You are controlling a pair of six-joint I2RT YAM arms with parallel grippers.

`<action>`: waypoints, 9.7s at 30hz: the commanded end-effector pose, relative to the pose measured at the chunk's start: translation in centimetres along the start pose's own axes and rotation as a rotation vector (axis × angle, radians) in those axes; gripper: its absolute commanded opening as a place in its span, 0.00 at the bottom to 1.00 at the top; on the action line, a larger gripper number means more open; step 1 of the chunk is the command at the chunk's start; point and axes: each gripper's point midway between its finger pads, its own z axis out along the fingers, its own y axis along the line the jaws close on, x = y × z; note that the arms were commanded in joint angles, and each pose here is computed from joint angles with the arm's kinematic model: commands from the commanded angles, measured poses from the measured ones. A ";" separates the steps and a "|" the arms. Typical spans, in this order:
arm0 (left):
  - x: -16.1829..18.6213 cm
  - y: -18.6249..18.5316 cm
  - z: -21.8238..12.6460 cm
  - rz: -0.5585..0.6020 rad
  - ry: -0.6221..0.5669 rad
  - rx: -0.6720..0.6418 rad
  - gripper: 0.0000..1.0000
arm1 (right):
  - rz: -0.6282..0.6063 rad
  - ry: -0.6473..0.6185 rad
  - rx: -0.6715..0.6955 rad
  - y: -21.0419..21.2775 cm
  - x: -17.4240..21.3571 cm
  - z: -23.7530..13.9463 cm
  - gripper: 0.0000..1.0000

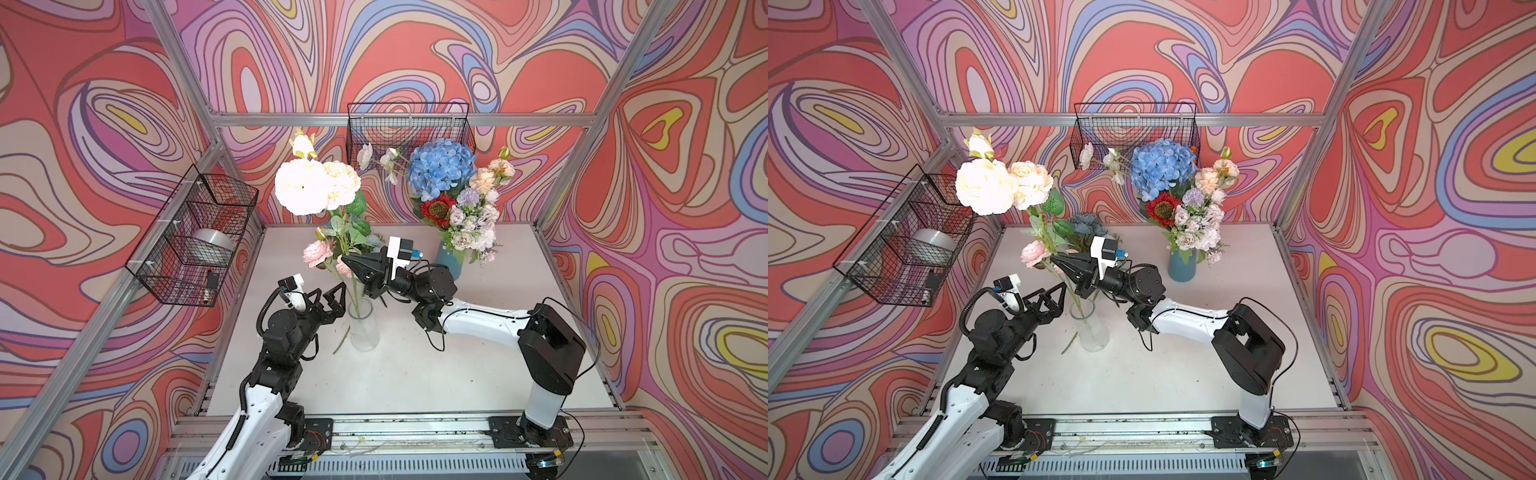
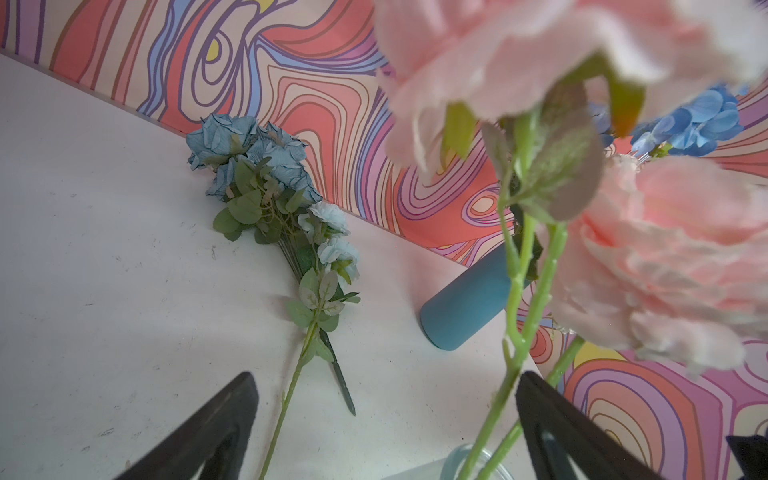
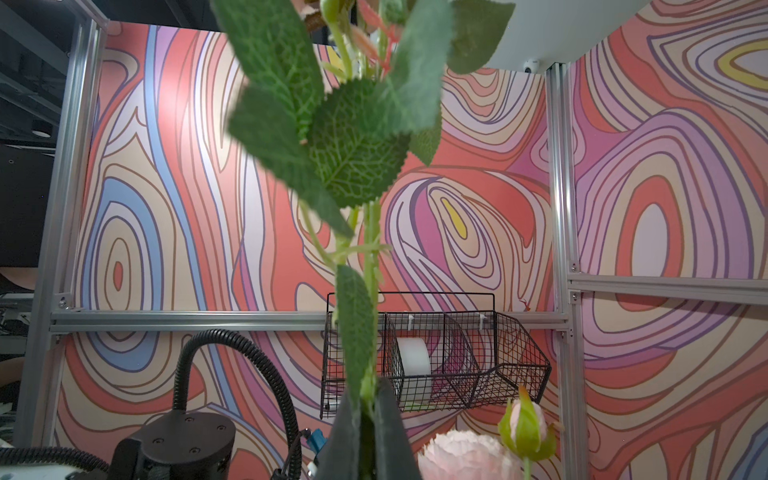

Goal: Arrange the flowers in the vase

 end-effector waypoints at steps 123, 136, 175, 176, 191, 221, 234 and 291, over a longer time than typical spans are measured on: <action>13.3 5.2 0.9 0.358 0.466 -0.288 1.00 | 0.248 0.993 1.033 -9.5 14.6 -32.5 0.98; 14.3 7.5 8.4 0.432 0.566 -0.339 0.80 | 0.228 0.936 1.166 -12.6 12.1 -33.7 0.98; 17.0 7.7 10.1 0.292 0.733 -0.300 0.00 | 0.058 0.738 1.329 -15.5 5.2 -32.3 0.98; 16.7 7.3 9.8 0.274 0.717 -0.289 0.00 | 0.060 0.735 1.328 -15.5 5.2 -32.3 0.98; 4.7 5.3 5.4 0.003 0.258 -0.296 0.00 | 0.091 0.661 1.280 -15.5 4.0 -30.4 0.98; -6.8 -17.0 -3.8 0.263 -0.159 0.495 0.00 | 0.254 0.548 0.654 -10.5 -1.2 -16.4 0.88; -2.6 -21.7 -1.3 0.375 -0.066 0.627 0.00 | 0.289 0.469 0.329 -5.2 -5.1 -11.9 0.73; 2.8 -12.5 -1.8 0.264 0.162 0.266 0.86 | -0.043 0.542 0.737 -10.0 -6.7 -14.4 0.00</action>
